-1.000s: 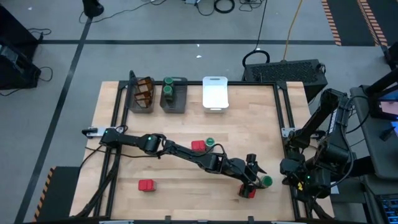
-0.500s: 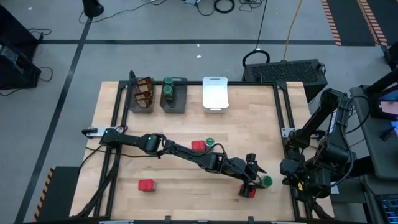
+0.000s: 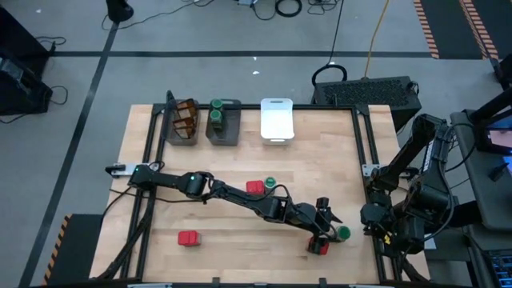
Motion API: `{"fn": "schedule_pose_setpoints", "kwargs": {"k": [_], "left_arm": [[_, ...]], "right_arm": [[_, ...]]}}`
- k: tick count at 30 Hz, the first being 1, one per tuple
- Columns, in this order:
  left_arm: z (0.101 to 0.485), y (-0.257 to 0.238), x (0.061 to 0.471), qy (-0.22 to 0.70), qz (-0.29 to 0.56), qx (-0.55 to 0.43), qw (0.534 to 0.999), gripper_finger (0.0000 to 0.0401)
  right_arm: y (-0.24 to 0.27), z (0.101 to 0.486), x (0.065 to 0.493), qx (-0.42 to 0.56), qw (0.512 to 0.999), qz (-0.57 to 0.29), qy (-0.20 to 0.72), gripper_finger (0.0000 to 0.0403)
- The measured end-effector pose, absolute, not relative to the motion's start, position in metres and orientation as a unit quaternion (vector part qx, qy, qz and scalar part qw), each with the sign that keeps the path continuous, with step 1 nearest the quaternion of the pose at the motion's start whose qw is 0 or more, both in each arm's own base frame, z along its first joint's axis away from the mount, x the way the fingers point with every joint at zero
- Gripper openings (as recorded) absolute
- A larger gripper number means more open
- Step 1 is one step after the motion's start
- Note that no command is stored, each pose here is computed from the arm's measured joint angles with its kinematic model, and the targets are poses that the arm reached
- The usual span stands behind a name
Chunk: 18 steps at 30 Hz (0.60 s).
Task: Sort spices by type
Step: Put the bottom green seasoning bottle into the right black bin
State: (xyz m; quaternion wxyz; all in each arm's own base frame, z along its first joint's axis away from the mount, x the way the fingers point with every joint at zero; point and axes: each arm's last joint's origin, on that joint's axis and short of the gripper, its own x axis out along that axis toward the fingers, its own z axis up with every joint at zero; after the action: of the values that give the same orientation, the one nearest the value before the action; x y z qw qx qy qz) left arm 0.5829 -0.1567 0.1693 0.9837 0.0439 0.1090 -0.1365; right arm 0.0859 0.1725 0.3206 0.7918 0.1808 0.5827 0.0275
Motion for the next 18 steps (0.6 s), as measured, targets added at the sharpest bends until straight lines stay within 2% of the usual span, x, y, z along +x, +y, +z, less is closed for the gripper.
{"fn": "schedule_pose_setpoints", "kwargs": {"k": [12, 18], "left_arm": [[0.1671, -0.1547, 0.5828, 0.122, -0.135, 0.045, 0.982, 0.0299], [0.1671, -0.1516, 0.5836, 0.122, -0.132, 0.044, 0.983, 0.0299]], "right_arm": [[0.1726, 0.3194, 0.0859, 0.116, 0.802, 0.067, 0.582, 0.0171], [0.1725, 0.3192, 0.0858, 0.113, 0.802, 0.067, 0.583, 0.0212]]}}
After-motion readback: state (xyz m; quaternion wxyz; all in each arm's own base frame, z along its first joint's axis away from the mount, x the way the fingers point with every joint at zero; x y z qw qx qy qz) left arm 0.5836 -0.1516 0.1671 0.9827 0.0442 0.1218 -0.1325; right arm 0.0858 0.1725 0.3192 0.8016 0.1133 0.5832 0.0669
